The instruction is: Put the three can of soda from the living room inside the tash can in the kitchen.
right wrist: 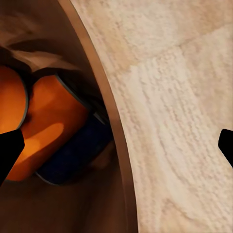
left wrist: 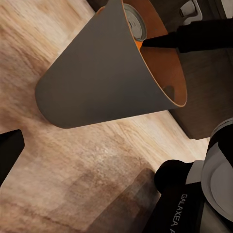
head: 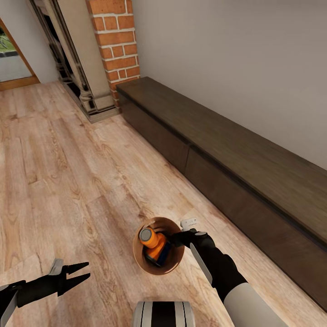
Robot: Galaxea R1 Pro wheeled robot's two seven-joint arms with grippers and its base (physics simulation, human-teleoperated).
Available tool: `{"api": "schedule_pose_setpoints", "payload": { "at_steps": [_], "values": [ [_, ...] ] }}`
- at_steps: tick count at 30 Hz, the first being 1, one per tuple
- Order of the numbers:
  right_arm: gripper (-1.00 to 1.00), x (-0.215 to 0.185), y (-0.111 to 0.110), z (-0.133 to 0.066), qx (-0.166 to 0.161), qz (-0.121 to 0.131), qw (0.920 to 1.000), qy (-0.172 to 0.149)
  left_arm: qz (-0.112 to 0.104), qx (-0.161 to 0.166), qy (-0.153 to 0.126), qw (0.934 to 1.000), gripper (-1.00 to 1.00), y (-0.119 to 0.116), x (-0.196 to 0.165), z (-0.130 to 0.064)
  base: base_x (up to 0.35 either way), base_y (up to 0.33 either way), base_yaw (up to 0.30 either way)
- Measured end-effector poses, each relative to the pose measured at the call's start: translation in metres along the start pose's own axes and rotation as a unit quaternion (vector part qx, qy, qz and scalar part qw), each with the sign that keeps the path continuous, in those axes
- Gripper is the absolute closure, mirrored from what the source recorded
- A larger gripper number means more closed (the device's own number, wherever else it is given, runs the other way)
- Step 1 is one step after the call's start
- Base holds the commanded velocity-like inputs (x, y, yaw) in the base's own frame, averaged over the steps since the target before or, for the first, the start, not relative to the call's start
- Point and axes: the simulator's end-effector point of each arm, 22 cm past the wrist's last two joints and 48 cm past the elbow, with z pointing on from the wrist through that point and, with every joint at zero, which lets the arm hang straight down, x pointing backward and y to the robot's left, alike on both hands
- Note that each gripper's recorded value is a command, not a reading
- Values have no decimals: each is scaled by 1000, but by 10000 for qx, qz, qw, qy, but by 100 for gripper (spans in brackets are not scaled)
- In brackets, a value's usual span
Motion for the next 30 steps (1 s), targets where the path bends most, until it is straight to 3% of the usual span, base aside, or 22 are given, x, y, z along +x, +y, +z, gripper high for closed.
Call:
{"api": "schedule_pose_setpoints", "payload": {
  "at_steps": [24,30],
  "values": [
    [-100,-1,0,0,-2,0,10000,-7,-3,-4,0,10000,-100,0,0,0,0,0,0],
    [-100,-12,1,-10,20,-30,9999,-123,100,13,-61,9999,-100,-6,-9,-2,0,0,0]
  ]
}}
